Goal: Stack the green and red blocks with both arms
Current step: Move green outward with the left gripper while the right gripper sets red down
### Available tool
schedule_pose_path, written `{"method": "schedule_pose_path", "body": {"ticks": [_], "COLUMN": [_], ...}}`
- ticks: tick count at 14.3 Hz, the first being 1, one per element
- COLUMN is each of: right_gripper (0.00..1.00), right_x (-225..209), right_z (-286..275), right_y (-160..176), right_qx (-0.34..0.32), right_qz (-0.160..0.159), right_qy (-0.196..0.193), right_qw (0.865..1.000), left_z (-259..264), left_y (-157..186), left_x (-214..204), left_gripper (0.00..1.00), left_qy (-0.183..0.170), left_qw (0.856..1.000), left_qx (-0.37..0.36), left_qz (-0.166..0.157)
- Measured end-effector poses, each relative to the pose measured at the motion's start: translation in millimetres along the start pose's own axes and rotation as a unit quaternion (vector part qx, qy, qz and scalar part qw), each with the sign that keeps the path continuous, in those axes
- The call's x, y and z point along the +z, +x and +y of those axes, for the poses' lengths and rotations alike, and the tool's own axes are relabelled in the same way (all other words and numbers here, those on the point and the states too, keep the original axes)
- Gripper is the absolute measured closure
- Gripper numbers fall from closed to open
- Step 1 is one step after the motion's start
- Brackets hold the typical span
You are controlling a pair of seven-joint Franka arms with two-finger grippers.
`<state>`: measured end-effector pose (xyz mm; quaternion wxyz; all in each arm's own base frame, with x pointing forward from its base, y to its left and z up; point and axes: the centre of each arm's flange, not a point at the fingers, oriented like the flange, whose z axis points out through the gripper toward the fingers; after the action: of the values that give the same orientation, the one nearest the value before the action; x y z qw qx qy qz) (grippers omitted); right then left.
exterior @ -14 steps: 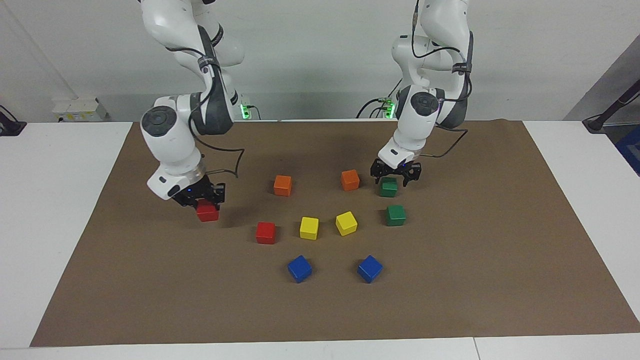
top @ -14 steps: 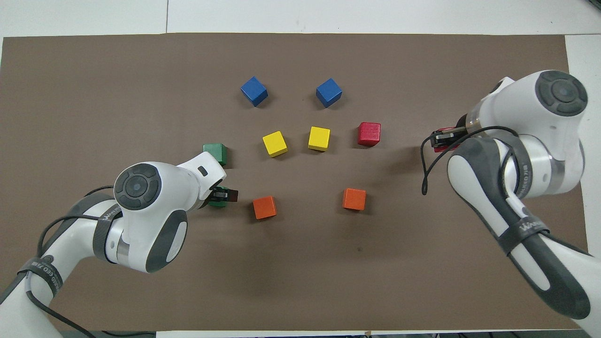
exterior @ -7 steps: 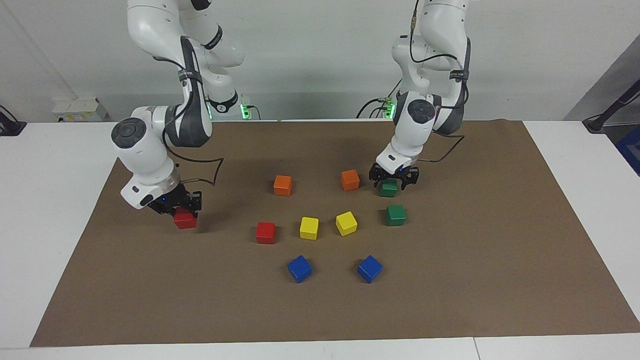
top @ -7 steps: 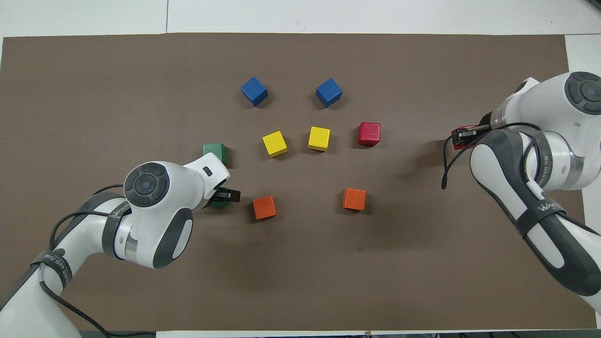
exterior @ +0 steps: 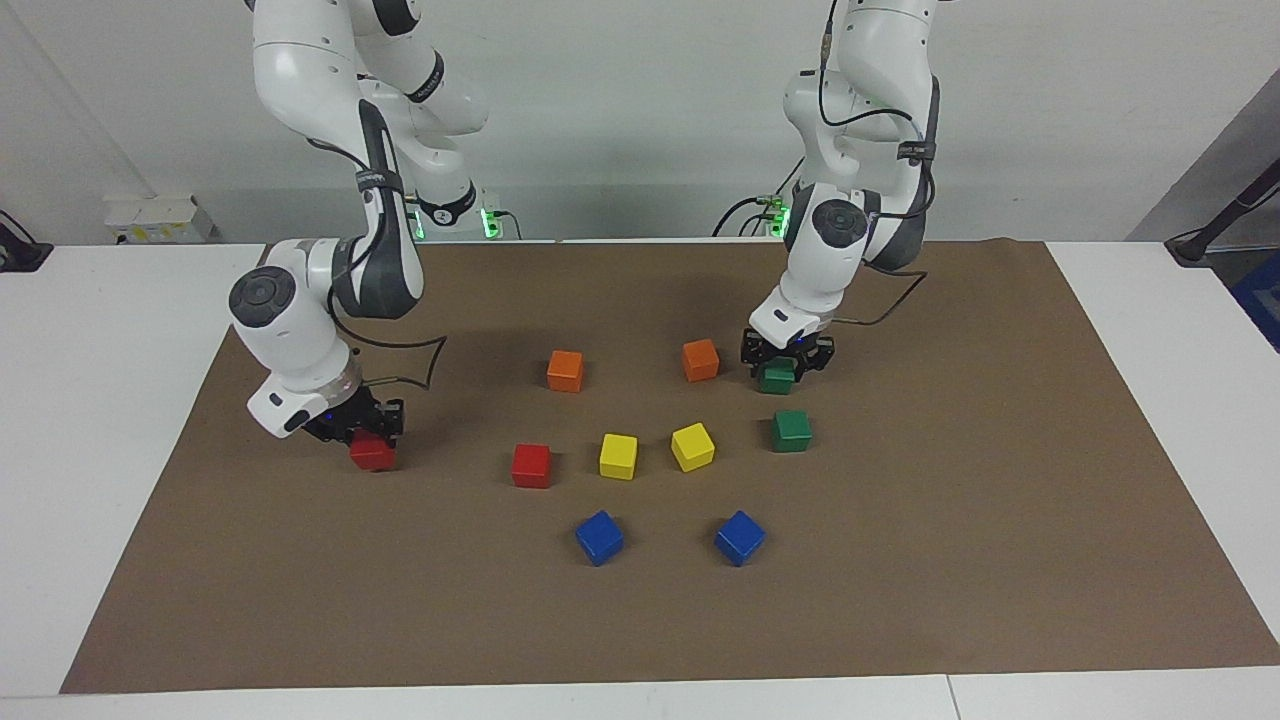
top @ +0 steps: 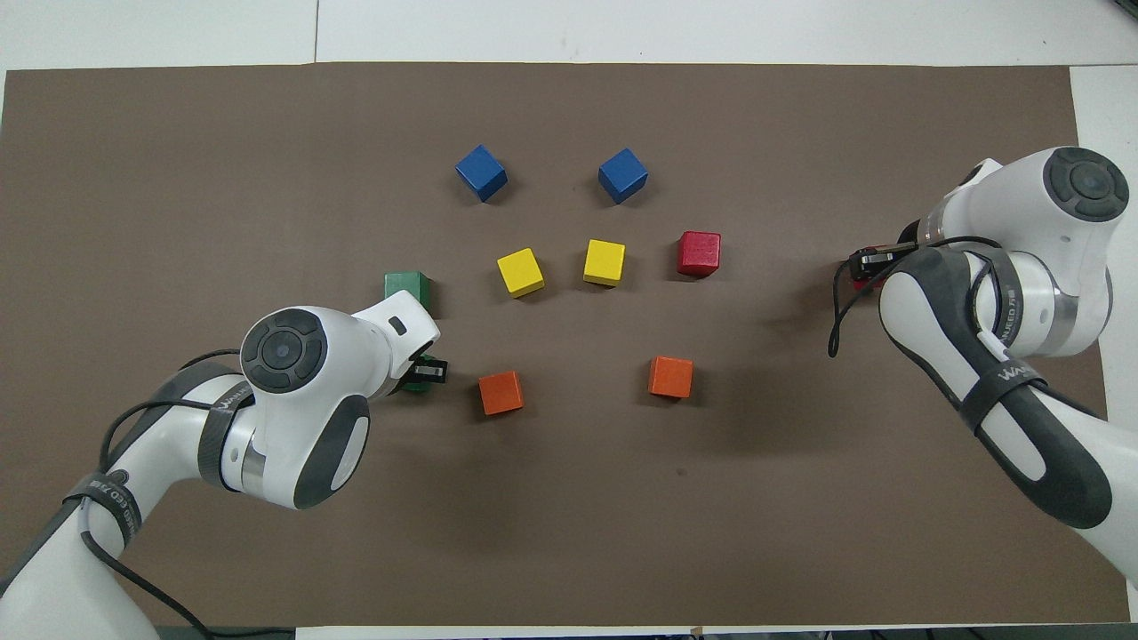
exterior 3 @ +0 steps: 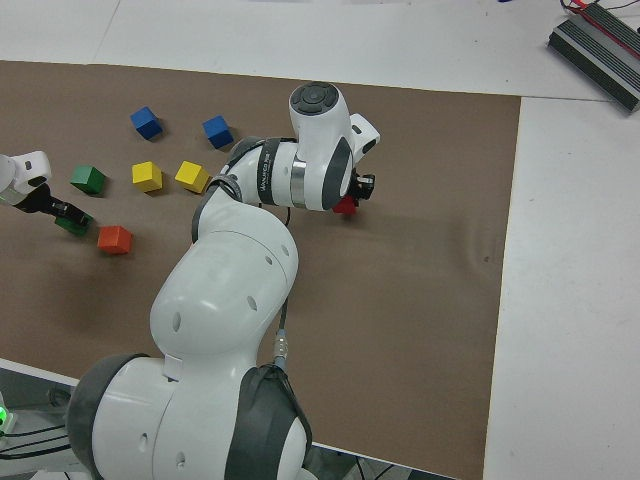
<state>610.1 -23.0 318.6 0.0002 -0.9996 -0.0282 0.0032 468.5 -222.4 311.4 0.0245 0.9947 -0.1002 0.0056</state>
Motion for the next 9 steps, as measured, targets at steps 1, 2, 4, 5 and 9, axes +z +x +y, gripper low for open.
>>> {"method": "schedule_pose_path", "body": {"ticks": [1,2,4,5,9], "right_gripper": [0.46,0.46,0.46,0.46,0.45], "right_x": [4,7,12,13,13], "right_z": [1,2,2,3,3], "right_y": [-1,-1,-2,-2,-2], "right_qx": [0.001,0.002,0.002,0.002,0.002], "right_qz": [-0.003,-0.005,-0.009,-0.01,-0.01], "right_qy": [0.0,0.001,0.001,0.001,0.001], "right_qw": [1.0,1.0,1.0,1.0,1.0], "left_z": [0,0,0,0,-6], "left_y": [0,0,0,0,17], "left_x": [0,0,0,0,-27], "left_gripper": [0.45,0.45,0.45,0.45,0.45], "left_qy": [0.0,0.0,0.0,0.0,0.003], "left_qw": [1.0,1.0,1.0,1.0,1.0], "left_qx": [0.001,0.001,0.001,0.001,-0.01], "left_qz": [0.0,0.0,0.0,0.0,-0.019]}}
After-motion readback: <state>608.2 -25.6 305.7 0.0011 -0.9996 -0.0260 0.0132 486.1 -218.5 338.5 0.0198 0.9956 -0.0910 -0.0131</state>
